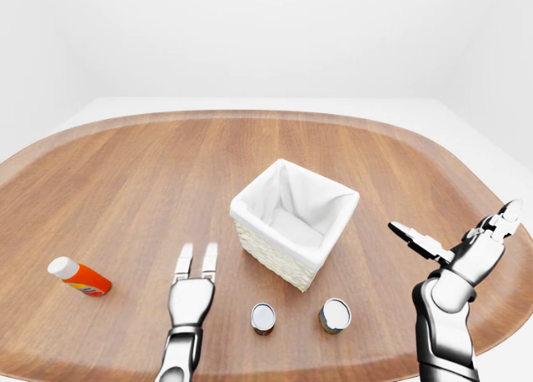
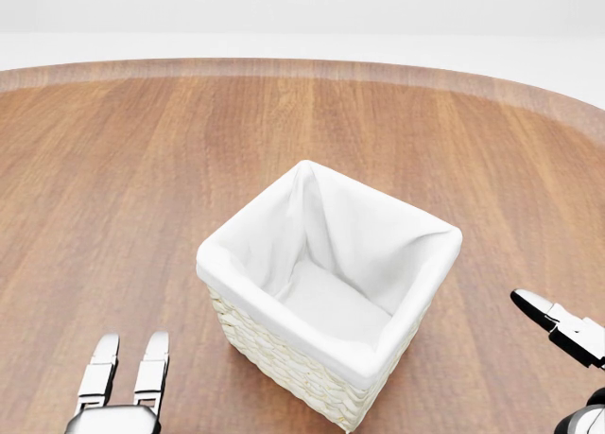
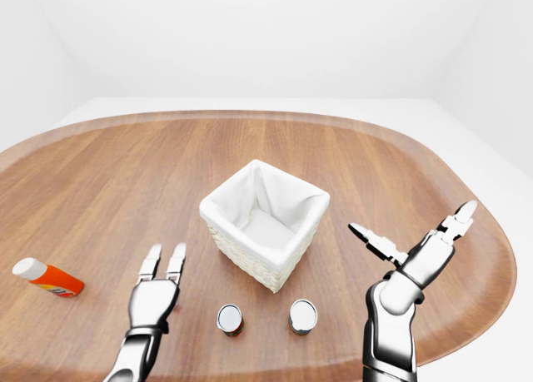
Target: Pick up the alphabet soup and the cream cheese box, and put them in the basket.
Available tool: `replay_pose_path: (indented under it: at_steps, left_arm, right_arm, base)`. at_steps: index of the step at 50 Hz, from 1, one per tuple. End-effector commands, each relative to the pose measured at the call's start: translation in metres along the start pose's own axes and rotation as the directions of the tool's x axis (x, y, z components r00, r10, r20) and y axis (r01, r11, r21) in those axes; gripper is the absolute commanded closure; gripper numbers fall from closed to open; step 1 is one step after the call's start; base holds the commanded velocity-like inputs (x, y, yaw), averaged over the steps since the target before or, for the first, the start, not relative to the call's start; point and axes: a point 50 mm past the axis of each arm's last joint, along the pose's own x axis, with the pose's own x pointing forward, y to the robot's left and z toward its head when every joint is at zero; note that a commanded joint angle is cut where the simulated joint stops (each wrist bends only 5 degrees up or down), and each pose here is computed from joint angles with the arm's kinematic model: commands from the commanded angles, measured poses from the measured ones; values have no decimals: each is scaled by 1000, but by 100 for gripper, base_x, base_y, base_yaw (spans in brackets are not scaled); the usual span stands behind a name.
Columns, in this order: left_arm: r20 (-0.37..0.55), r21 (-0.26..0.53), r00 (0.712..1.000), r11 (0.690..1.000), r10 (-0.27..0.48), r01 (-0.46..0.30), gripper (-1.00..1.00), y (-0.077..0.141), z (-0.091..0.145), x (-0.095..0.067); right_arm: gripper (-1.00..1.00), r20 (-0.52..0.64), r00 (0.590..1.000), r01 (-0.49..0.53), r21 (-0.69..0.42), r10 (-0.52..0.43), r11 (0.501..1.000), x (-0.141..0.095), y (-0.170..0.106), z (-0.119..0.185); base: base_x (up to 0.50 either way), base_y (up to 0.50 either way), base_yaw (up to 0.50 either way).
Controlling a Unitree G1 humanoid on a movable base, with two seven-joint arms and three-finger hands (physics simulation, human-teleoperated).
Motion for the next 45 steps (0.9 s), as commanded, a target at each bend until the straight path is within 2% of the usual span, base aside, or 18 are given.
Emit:
replay_pose_path:
  at_steps: [1, 9, 19, 28, 45]
  left_arm:
    - [-13, -14, 1000, 1000, -18, 18, -100, -16, -4, 4]
    - [-13, -16, 999, 998, -53, 53, -100, -27, -4, 6]
    - [-32, -34, 997, 997, -75, 74, -100, -32, -8, 8]
    - [-70, -58, 975, 977, -211, 207, -100, -54, -13, 9]
    - [-96, -71, 949, 953, -301, 295, -100, -67, -18, 10]
  right_arm:
    - [-100, 0, 1000, 0, -1, 0, 1000, 0, 0, 1]
    - [-100, 0, 1000, 1, -1, -1, 1000, 0, 0, 1]
    - [-100, 1, 1000, -1, -2, 1, 1000, 0, 0, 0]
    - [-100, 1, 1000, -2, -4, 2, 1000, 0, 0, 0]
    - [-100, 1, 1000, -3, -6, 3, 1000, 0, 1, 0]
  base:
    - [0, 0, 0]
    - [0, 0, 0]
    - [0, 0, 0]
    - [0, 0, 0]
    - [0, 0, 0]
